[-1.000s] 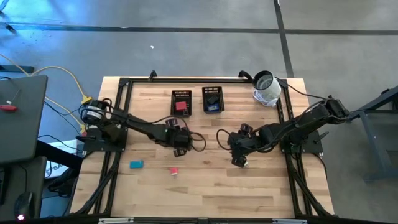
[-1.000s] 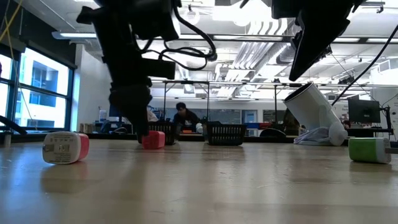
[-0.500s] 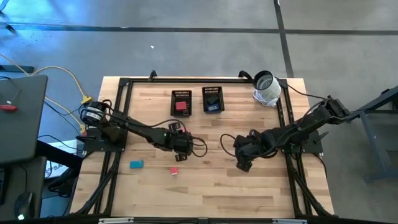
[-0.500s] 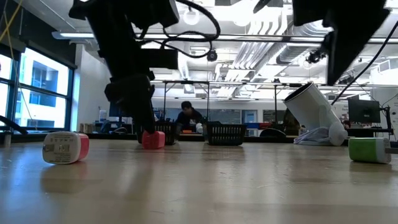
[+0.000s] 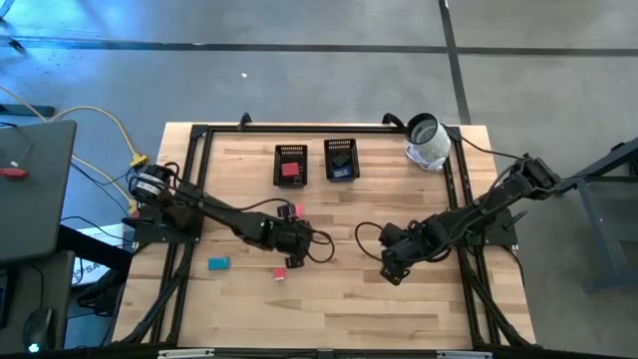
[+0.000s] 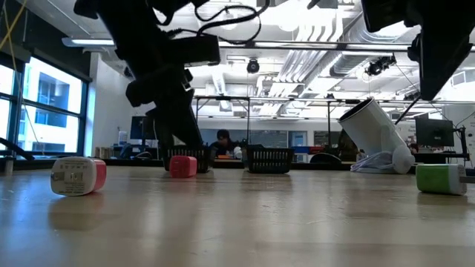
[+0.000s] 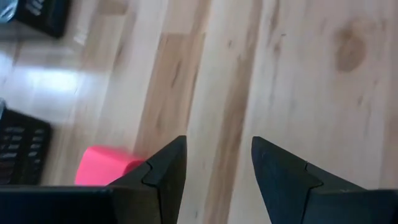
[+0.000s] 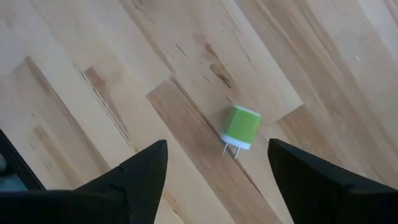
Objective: Pick & Place Office items
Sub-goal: Put the green charger adapter into the left black bin
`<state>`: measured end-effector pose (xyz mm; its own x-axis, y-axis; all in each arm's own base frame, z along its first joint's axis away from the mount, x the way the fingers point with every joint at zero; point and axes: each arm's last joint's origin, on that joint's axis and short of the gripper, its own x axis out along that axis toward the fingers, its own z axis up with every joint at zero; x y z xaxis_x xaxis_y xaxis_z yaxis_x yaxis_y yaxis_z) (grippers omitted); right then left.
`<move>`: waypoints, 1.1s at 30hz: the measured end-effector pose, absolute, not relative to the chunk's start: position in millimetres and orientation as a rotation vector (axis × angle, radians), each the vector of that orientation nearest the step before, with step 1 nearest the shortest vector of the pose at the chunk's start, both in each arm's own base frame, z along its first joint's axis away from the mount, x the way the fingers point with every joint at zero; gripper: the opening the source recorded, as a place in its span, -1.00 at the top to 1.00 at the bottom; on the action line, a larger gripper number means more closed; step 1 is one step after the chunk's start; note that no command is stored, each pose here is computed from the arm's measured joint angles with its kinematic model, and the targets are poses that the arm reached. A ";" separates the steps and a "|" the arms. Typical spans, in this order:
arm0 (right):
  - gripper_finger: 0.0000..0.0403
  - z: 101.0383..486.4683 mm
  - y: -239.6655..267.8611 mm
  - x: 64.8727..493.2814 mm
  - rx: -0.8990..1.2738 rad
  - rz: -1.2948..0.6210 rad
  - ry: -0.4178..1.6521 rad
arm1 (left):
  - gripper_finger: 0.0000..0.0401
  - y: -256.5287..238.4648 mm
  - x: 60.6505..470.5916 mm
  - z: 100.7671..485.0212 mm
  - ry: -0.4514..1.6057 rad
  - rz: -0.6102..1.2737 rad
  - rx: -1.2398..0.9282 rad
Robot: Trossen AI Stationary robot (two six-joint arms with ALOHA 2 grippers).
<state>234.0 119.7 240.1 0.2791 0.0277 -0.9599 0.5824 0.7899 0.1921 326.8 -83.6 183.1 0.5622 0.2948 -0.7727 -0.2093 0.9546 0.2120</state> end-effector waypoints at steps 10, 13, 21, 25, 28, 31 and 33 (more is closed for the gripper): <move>-0.32 218.1 111.7 231.3 0.595 -0.431 1.268 | 0.15 -96.4 328.0 185.7 0.885 0.230 0.097; -0.31 213.1 107.7 232.1 0.607 -0.430 1.273 | 0.15 -98.1 327.6 185.8 0.884 0.225 0.100; -0.24 212.7 108.5 235.6 0.598 -0.415 1.243 | 0.15 -98.2 327.9 185.9 0.880 0.224 0.098; -0.23 208.1 110.2 242.0 0.602 -0.379 1.246 | 0.15 -98.1 328.2 186.0 0.878 0.225 0.097; -0.24 205.0 111.3 243.8 0.593 -0.374 1.255 | 0.15 -98.2 328.2 186.2 0.877 0.221 0.094; -0.24 202.4 111.8 244.1 0.586 -0.379 1.265 | 0.15 -98.5 328.3 186.0 0.880 0.213 0.089; -0.24 202.7 112.1 243.9 0.584 -0.379 1.262 | 0.15 -98.6 328.3 186.1 0.880 0.210 0.087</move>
<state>243.9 112.1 202.7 0.2725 0.0480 -0.9610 0.5694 0.7970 0.2013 328.3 -98.6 186.1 0.6183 0.2183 -0.7550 -0.1469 0.9758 0.1618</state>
